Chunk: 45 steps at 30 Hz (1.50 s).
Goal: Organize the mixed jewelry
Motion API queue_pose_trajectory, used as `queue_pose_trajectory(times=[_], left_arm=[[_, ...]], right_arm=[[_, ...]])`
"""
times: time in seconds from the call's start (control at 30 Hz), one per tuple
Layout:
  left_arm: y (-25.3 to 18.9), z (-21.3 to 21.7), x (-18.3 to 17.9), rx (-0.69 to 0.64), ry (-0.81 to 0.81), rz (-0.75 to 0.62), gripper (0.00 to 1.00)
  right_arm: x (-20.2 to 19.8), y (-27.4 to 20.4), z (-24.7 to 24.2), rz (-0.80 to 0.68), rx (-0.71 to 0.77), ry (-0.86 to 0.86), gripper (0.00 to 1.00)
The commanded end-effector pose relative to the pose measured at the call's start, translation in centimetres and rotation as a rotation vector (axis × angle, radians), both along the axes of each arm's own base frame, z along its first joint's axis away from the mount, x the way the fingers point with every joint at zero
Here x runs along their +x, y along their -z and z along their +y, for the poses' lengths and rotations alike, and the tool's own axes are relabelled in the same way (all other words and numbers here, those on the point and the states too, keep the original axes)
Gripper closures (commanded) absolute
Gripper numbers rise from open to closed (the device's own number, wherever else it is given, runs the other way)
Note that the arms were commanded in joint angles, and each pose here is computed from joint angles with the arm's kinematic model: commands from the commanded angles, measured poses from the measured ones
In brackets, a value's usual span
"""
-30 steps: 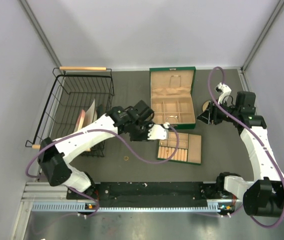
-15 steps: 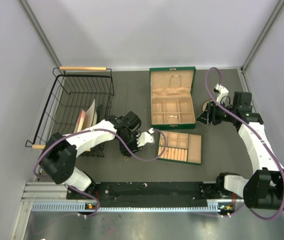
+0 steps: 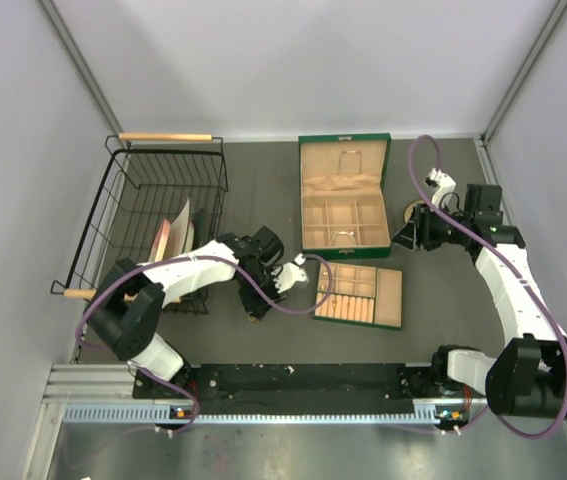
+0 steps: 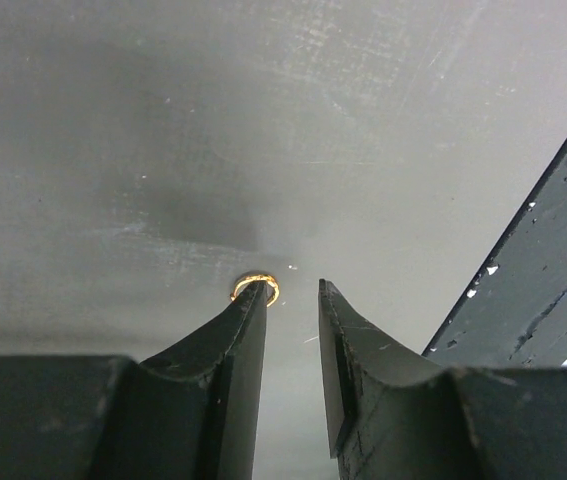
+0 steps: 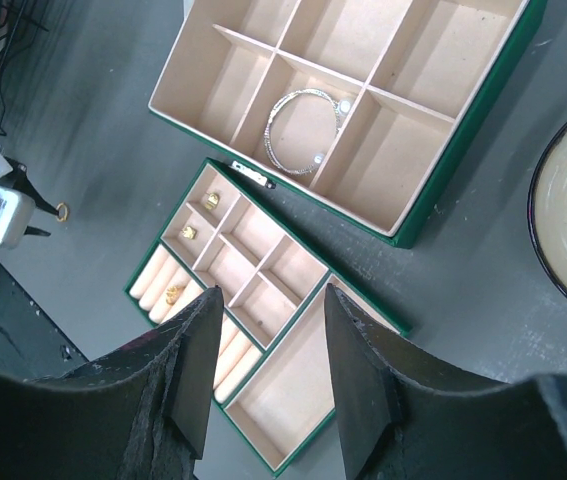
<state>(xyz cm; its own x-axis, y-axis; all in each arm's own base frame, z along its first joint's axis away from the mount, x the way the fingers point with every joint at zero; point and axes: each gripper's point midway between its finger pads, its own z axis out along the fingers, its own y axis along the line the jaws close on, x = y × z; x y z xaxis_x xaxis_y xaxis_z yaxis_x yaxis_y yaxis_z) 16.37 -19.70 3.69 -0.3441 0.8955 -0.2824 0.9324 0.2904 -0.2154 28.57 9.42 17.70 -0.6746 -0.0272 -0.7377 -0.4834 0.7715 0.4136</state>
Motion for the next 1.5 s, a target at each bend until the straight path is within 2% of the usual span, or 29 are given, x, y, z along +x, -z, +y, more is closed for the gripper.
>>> queue_pose_trajectory(times=[0.0, 0.33, 0.93, 1.2, 1.33, 1.47], left_arm=[[-0.3, 0.0, 0.6, 0.021, -0.074, -0.018, 0.68], [0.9, 1.6, 0.5, 0.109, -0.071, -0.017, 0.71], [2.5, 1.9, -0.9, 0.164, -0.015, 0.014, 0.71], [3.6, 2.4, -1.1, 0.209, 0.015, -0.02, 0.71], [4.2, 2.3, -0.9, 0.209, 0.026, -0.043, 0.72], [5.0, 2.7, -0.8, 0.232, 0.043, -0.066, 0.79]], right_arm=[[0.5, -0.4, -0.2, -0.041, -0.009, -0.007, 0.54], [0.6, -0.3, -0.3, -0.04, -0.014, -0.004, 0.54], [0.7, -0.3, -0.5, -0.041, -0.02, 0.005, 0.54], [0.7, -0.3, -0.5, -0.043, -0.023, 0.007, 0.55], [0.7, -0.4, -0.5, -0.043, -0.022, 0.008, 0.55], [0.7, -0.3, -0.5, -0.039, -0.02, 0.01, 0.55]])
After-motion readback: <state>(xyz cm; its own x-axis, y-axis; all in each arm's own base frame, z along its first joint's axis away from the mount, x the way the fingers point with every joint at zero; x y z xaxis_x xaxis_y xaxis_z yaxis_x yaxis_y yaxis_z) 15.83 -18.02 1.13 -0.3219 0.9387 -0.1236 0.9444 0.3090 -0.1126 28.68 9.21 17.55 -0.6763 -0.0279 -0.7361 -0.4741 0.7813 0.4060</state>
